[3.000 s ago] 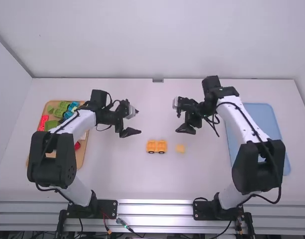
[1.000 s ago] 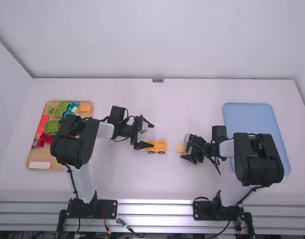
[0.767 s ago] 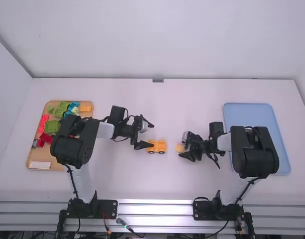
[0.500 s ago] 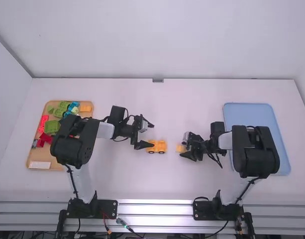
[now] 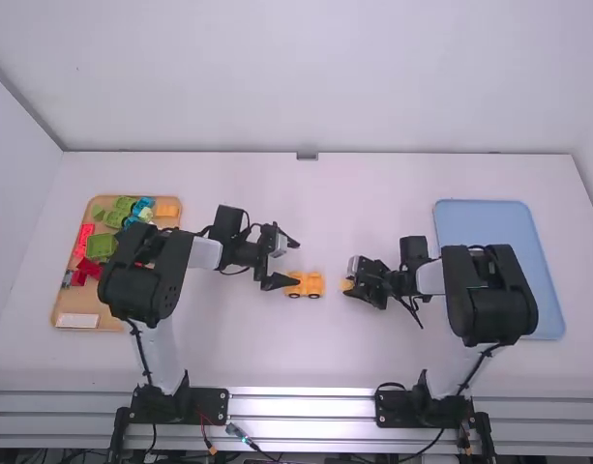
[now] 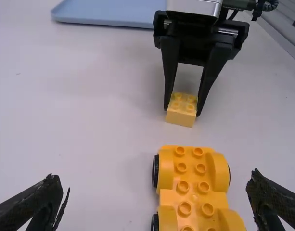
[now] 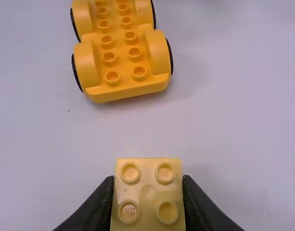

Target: Assemble lego blocks to make yellow taxi

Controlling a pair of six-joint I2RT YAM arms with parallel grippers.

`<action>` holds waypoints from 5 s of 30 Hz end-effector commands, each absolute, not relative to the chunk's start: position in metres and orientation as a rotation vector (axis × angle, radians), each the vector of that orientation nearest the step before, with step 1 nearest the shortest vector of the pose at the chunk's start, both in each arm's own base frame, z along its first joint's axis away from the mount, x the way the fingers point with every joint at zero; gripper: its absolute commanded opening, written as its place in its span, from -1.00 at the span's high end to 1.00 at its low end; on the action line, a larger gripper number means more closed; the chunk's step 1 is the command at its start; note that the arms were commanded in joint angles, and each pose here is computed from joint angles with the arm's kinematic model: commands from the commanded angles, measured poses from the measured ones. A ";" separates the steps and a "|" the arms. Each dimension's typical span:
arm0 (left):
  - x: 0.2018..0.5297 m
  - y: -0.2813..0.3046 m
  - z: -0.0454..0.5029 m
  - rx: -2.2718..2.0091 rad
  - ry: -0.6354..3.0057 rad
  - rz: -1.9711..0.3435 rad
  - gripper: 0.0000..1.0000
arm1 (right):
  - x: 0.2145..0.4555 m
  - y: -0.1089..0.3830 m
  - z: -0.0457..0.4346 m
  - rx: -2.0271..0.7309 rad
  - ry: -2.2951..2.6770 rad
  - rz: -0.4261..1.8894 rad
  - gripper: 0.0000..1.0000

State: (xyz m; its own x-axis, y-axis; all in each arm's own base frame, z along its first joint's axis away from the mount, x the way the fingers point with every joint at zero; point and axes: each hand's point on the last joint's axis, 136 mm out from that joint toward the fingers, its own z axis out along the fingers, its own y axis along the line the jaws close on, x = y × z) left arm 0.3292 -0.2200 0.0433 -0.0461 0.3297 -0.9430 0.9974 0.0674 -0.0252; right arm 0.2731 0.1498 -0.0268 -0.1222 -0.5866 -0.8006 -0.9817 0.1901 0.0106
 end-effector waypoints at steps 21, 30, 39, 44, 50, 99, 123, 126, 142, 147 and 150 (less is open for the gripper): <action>0.303 -0.231 -0.004 1.507 1.555 -0.897 -0.98 | 0.278 0.183 0.041 -1.494 1.604 0.718 1.00; 0.297 -0.231 -0.021 1.501 1.585 -0.918 -0.98 | 0.279 0.202 0.048 -1.552 1.576 0.763 1.00; 0.311 -0.235 -0.026 1.454 1.603 -0.953 -0.25 | 0.284 0.207 0.037 -1.561 1.594 0.790 1.00; 0.323 -0.232 -0.030 1.464 1.635 -0.870 -0.24 | 0.295 0.209 0.033 -1.560 1.595 0.789 1.00; 0.338 -0.230 -0.032 1.468 1.659 -0.789 -0.20 | 0.316 0.214 0.023 -1.539 1.635 0.818 1.00; 0.340 -0.230 -0.031 1.463 1.727 -0.839 -0.23 | 0.329 0.236 0.002 -1.669 1.701 0.785 1.00; 0.342 -0.230 -0.031 1.434 1.752 -0.853 -0.23 | 0.324 0.233 0.013 -1.657 1.685 0.776 1.00; 0.342 -0.230 -0.031 1.434 1.754 -0.852 -0.23 | 0.323 0.233 0.012 -1.657 1.692 0.781 1.00; 0.347 -0.227 -0.035 1.399 1.817 -0.826 -0.27 | 0.314 0.235 0.008 -1.673 1.700 0.798 0.91; 0.344 -0.229 -0.032 1.407 1.790 -0.848 -0.27 | 0.315 0.235 0.008 -1.671 1.698 0.795 0.12; 0.344 -0.229 -0.033 1.406 1.793 -0.845 -0.27 | 0.321 0.238 0.014 -1.645 1.675 0.794 -0.98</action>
State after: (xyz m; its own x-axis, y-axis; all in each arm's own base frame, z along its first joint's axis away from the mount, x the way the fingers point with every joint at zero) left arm 0.3536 -0.2347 -0.0142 -0.1042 0.4951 -0.8626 0.9846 0.1737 -0.0192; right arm 0.3215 0.2343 0.0022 -0.0060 -0.6279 -0.7783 -0.9996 0.0254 -0.0129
